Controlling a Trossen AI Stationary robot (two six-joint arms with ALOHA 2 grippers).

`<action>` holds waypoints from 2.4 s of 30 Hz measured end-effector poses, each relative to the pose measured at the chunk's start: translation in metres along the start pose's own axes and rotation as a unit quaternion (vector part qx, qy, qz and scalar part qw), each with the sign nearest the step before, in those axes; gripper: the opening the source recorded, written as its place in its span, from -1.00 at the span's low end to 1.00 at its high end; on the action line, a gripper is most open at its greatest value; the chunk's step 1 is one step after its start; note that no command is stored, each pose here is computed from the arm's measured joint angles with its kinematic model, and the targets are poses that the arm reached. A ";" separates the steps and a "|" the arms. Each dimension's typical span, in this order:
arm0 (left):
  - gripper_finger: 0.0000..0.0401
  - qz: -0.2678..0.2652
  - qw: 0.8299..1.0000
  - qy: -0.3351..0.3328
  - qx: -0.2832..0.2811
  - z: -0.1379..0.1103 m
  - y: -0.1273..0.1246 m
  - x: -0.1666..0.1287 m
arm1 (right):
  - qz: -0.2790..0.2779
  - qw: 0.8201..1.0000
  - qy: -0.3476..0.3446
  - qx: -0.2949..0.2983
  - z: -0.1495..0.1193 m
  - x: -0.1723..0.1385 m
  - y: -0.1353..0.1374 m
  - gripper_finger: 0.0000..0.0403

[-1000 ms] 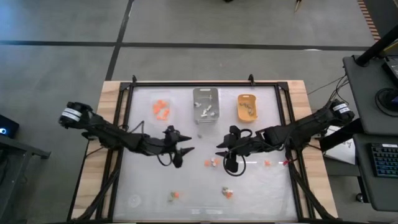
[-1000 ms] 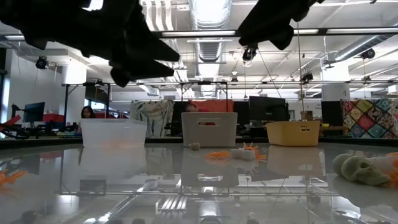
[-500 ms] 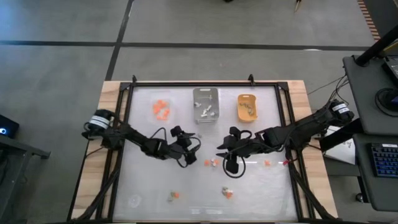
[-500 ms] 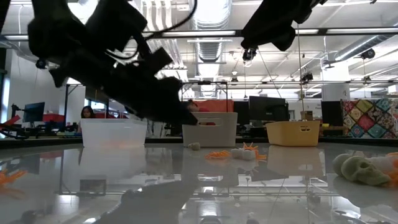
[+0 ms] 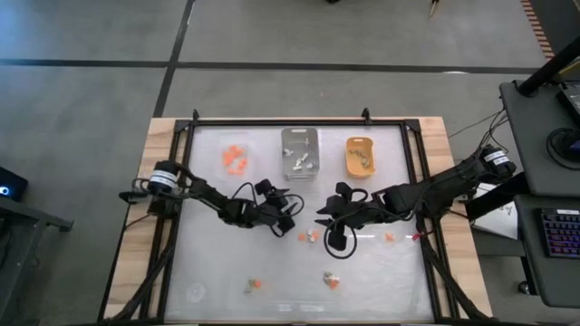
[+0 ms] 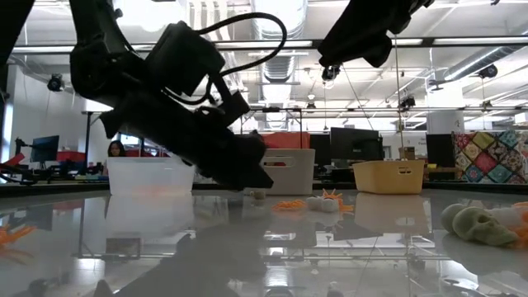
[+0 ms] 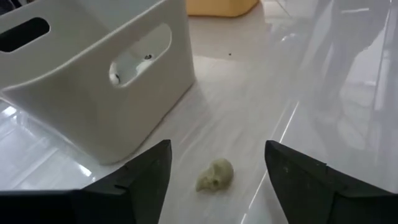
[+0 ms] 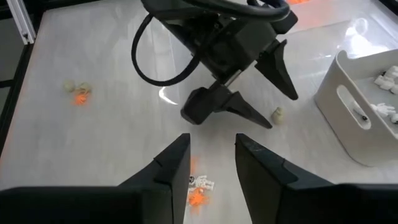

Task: Sort Halloween decoration
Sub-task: Put the cream white skull toy into the yellow bin

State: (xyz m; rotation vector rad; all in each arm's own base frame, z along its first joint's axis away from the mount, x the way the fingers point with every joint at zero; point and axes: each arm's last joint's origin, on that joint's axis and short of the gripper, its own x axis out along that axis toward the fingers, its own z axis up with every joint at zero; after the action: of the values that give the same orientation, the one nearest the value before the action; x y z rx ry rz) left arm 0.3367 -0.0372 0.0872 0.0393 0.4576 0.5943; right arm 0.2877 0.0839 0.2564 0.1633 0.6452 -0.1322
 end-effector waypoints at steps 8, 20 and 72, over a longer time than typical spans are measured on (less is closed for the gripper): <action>0.16 -0.015 1.000 0.012 0.022 -0.011 0.000 0.005 | -0.003 1.000 -0.002 -0.004 0.000 0.000 0.000 -0.46; 0.15 -0.013 1.000 0.000 0.011 -0.015 -0.001 0.010 | -0.012 1.000 -0.003 -0.005 -0.001 0.001 -0.001 -0.45; -1.00 -0.199 0.976 -0.084 -0.032 0.065 0.038 -0.071 | -0.084 0.993 -0.049 -0.072 -0.031 0.036 -0.010 -0.64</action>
State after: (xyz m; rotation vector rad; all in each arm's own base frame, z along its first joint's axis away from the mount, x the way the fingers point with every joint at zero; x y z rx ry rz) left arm 0.2927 -0.0382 0.1808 -0.0624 0.2693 0.2078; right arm 0.2956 0.0775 0.2089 -0.0361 0.5672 -0.2535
